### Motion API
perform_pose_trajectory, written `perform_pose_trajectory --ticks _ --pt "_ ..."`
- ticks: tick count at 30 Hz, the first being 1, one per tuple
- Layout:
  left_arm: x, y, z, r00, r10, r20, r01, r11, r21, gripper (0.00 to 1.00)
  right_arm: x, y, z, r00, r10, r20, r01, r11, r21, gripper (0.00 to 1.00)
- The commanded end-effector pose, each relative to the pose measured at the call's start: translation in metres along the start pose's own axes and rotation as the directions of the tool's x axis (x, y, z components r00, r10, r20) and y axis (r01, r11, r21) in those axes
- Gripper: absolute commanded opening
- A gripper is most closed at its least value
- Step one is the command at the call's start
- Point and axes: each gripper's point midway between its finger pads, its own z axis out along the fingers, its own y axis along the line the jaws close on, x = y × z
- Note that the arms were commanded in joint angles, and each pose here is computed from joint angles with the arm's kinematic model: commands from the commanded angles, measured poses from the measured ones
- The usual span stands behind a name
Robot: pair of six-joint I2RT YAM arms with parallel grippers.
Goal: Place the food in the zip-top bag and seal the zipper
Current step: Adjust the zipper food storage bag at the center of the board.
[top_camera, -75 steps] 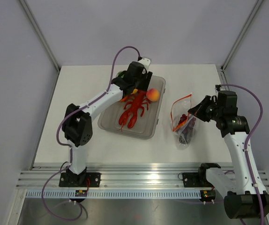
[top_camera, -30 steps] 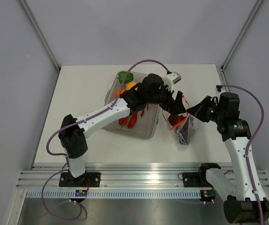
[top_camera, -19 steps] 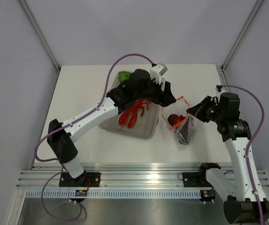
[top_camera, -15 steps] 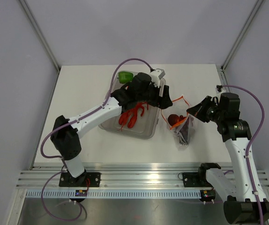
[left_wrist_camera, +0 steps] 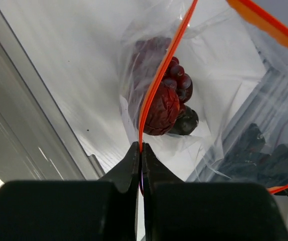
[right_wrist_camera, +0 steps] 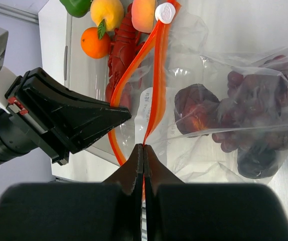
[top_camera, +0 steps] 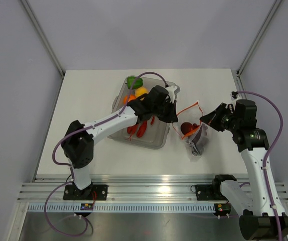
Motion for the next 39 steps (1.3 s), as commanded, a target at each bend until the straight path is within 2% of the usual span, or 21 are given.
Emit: perform_pose_trajectory --ticks 1,5,8,10,12,15,17,19,20,24,27,30,33,34,35,36,37,38,39 --pt "-0.032 -0.035 -0.02 0.996 0.043 0.076 -0.05 0.994 0.101 0.0 -0.013 0.013 -0.011 0.998 -0.046 0.041 0.047 0.999 -0.018 0.0" --pt "-0.063 -0.094 -0.058 0.986 0.051 0.158 -0.099 0.945 0.311 0.0 -0.028 0.03 -0.029 0.994 -0.077 0.071 0.08 0.996 -0.031 0.0" --pt "-0.071 -0.112 -0.073 0.983 0.058 0.176 -0.121 0.921 0.37 0.0 -0.04 0.048 -0.047 0.988 -0.1 0.116 0.107 0.993 -0.058 0.0" --pt "-0.069 -0.108 -0.074 0.982 0.056 0.179 -0.118 0.925 0.361 0.0 -0.042 0.053 -0.055 0.984 -0.113 0.138 0.123 0.99 -0.064 0.0" --pt "-0.061 -0.091 -0.064 0.989 0.013 0.148 -0.065 0.931 0.358 0.0 -0.039 0.042 -0.052 0.983 -0.126 0.135 0.13 0.991 -0.022 0.0" --pt "-0.054 -0.06 -0.044 0.991 0.001 0.132 -0.038 0.961 0.273 0.0 -0.022 -0.001 -0.034 0.99 -0.117 0.076 0.108 0.987 0.119 0.0" --pt "-0.037 -0.037 -0.024 0.998 0.015 0.063 -0.027 0.979 0.202 0.0 -0.012 -0.028 -0.025 0.994 -0.1 0.044 0.088 0.973 0.213 0.0" --pt "-0.033 -0.032 -0.017 1.0 0.018 0.025 -0.023 0.983 0.181 0.0 -0.001 -0.049 -0.015 0.997 -0.075 0.011 0.07 0.961 0.267 0.0" --pt "-0.027 -0.03 -0.008 1.0 0.019 -0.006 -0.018 0.983 0.185 0.0 0.001 -0.05 -0.012 0.998 -0.067 0.004 0.064 0.962 0.266 0.0" --pt "-0.039 -0.063 -0.024 0.998 0.068 0.001 -0.066 0.957 0.282 0.0 -0.011 -0.018 -0.016 0.997 -0.074 0.012 0.072 0.985 0.158 0.0" --pt "-0.069 -0.1 -0.067 0.989 0.102 0.112 -0.136 0.921 0.365 0.0 -0.027 0.019 -0.034 0.995 -0.094 0.046 0.091 0.994 0.051 0.0" --pt "-0.086 -0.111 -0.091 0.969 0.117 0.218 -0.19 0.915 0.356 0.0 -0.034 0.034 -0.05 0.99 -0.113 0.08 0.112 0.994 0.02 0.0" --pt "-0.08 -0.099 -0.079 0.972 0.126 0.198 -0.185 0.93 0.318 0.0 -0.029 0.021 -0.04 0.991 -0.116 0.068 0.112 0.992 0.051 0.0" --pt "-0.069 -0.09 -0.064 0.982 0.121 0.146 -0.161 0.938 0.307 0.0 -0.024 0.013 -0.035 0.993 -0.105 0.055 0.101 0.993 0.067 0.0" --pt "-0.059 -0.086 -0.057 0.987 0.114 0.112 -0.144 0.938 0.314 0.02 -0.019 0.007 -0.029 0.995 -0.094 0.037 0.091 0.993 0.075 0.0" --pt "-0.049 -0.087 -0.053 0.991 0.109 0.078 -0.13 0.931 0.342 0.24 -0.009 -0.004 -0.017 0.997 -0.076 0.005 0.076 0.993 0.087 0.0" --pt "-0.047 -0.087 -0.05 0.992 0.097 0.077 -0.118 0.926 0.358 0.35 -0.004 -0.007 -0.014 0.998 -0.058 -0.009 0.059 0.995 0.082 0.0" --pt "-0.04 -0.083 -0.047 0.993 0.095 0.063 -0.111 0.928 0.356 0.38 0.0 -0.009 -0.01 0.999 -0.05 -0.022 0.051 0.995 0.08 0.0" --pt "-0.042 -0.081 -0.048 0.993 0.098 0.072 -0.117 0.933 0.34 0.47 0.004 -0.012 -0.007 0.998 -0.047 -0.031 0.049 0.996 0.077 0.0"
